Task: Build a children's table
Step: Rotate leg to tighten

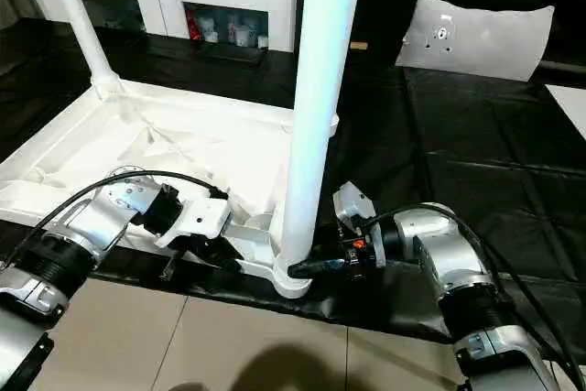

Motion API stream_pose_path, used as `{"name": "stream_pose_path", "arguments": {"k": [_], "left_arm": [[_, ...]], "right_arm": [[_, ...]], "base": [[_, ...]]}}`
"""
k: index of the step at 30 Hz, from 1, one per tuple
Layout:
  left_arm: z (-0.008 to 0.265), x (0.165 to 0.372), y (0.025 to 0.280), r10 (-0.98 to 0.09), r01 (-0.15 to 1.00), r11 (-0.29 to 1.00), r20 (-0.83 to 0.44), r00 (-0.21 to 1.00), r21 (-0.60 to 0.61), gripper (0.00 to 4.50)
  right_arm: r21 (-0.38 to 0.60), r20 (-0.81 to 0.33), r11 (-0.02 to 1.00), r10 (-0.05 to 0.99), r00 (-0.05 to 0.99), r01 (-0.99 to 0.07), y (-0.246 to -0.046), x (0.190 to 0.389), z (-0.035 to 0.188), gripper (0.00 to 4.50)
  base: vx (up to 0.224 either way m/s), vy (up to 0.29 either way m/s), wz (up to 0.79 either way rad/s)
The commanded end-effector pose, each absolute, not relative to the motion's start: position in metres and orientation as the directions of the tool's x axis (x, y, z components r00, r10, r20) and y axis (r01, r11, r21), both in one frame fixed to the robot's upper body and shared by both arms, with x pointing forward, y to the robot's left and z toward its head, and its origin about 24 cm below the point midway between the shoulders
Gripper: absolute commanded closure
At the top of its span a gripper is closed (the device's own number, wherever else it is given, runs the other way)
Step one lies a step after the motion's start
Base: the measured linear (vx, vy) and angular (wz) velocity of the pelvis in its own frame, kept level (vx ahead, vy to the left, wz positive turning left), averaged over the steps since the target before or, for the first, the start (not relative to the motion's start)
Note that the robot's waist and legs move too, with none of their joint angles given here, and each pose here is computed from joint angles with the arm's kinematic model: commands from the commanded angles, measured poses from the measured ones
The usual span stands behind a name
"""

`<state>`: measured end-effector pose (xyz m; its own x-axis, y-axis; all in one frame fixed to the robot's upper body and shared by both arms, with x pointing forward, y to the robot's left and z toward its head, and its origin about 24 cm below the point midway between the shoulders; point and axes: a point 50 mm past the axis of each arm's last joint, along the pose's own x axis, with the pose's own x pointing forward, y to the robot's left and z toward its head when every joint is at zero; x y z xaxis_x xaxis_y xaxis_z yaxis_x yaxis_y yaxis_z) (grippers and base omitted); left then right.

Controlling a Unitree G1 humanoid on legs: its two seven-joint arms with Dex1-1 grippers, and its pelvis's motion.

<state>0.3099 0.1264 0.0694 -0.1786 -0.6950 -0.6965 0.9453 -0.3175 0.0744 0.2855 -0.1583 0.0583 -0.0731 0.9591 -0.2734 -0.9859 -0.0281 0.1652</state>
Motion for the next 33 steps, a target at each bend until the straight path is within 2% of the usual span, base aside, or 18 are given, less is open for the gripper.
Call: {"name": "stream_pose_path", "arguments": {"k": [1, 8, 11, 15, 17, 20, 22, 24, 27, 29, 33], "left_arm": [[0.066, 0.303, 0.119, -0.653, 0.913, -0.404, -0.716, -0.247, 0.053, 4.50], [0.064, 0.303, 0.121, -0.664, 0.925, -0.376, -0.710, -0.233, 0.048, 4.50], [0.063, 0.306, 0.117, -0.709, 0.954, -0.295, -0.680, -0.188, 0.044, 4.50], [0.061, 0.311, 0.113, -0.735, 0.978, -0.203, -0.669, -0.113, 0.057, 4.50], [0.061, 0.315, 0.105, -0.771, 0.992, -0.109, -0.636, -0.042, 0.068, 4.50], [0.061, 0.318, 0.099, -0.789, 0.997, -0.039, -0.614, 0.015, 0.074, 4.50], [0.062, 0.321, 0.093, -0.800, 0.997, 0.021, -0.596, 0.064, 0.079, 4.50], [0.062, 0.321, 0.092, -0.802, 0.996, 0.031, -0.593, 0.071, 0.078, 4.50], [0.064, 0.327, 0.086, -0.804, 0.990, 0.110, -0.577, 0.142, 0.090, 4.50], [0.066, 0.332, 0.079, -0.802, 0.977, 0.187, -0.559, 0.211, 0.101, 4.50], [0.068, 0.335, 0.074, -0.797, 0.966, 0.233, -0.548, 0.254, 0.108, 4.50]], "right_arm": [[0.176, -0.258, -0.079, 0.958, -0.123, -0.981, -0.155, 0.285, 0.062, 2.47], [0.210, -0.235, -0.085, 0.963, -0.135, -0.974, -0.155, 0.281, 0.060, 2.56], [0.253, -0.171, -0.052, 0.980, -0.097, -0.966, -0.149, 0.276, 0.061, 2.57], [0.288, -0.168, 0.007, 0.985, -0.043, -0.958, -0.143, 0.274, 0.057, 2.57], [0.296, -0.184, 0.097, 0.982, 0.042, -0.950, -0.135, 0.274, 0.052, 2.57], [0.283, -0.194, 0.181, 0.973, 0.129, -0.942, -0.127, 0.274, 0.048, 2.57], [0.272, -0.207, 0.277, 0.952, 0.226, -0.921, -0.121, 0.276, 0.044, 2.57], [0.269, -0.212, 0.293, 0.947, 0.240, -0.918, -0.120, 0.276, 0.044, 2.57], [0.244, -0.239, 0.416, 0.901, 0.362, -0.876, -0.114, 0.281, 0.038, 2.57], [0.230, -0.256, 0.533, 0.840, 0.478, -0.814, -0.108, 0.287, 0.035, 2.57], [0.216, -0.268, 0.596, 0.798, 0.540, -0.773, -0.104, 0.290, 0.033, 2.58]], "base": [[0.000, 0.000, 0.00], [0.000, 0.000, 0.00], [0.000, 0.000, 0.00], [0.000, 0.000, 0.00], [0.000, 0.000, 0.00], [0.000, 0.000, 0.00], [0.000, 0.000, 0.00], [0.000, 0.000, 0.00], [0.000, 0.000, 0.00], [0.000, 0.000, 0.00], [0.000, 0.000, 0.00]]}}
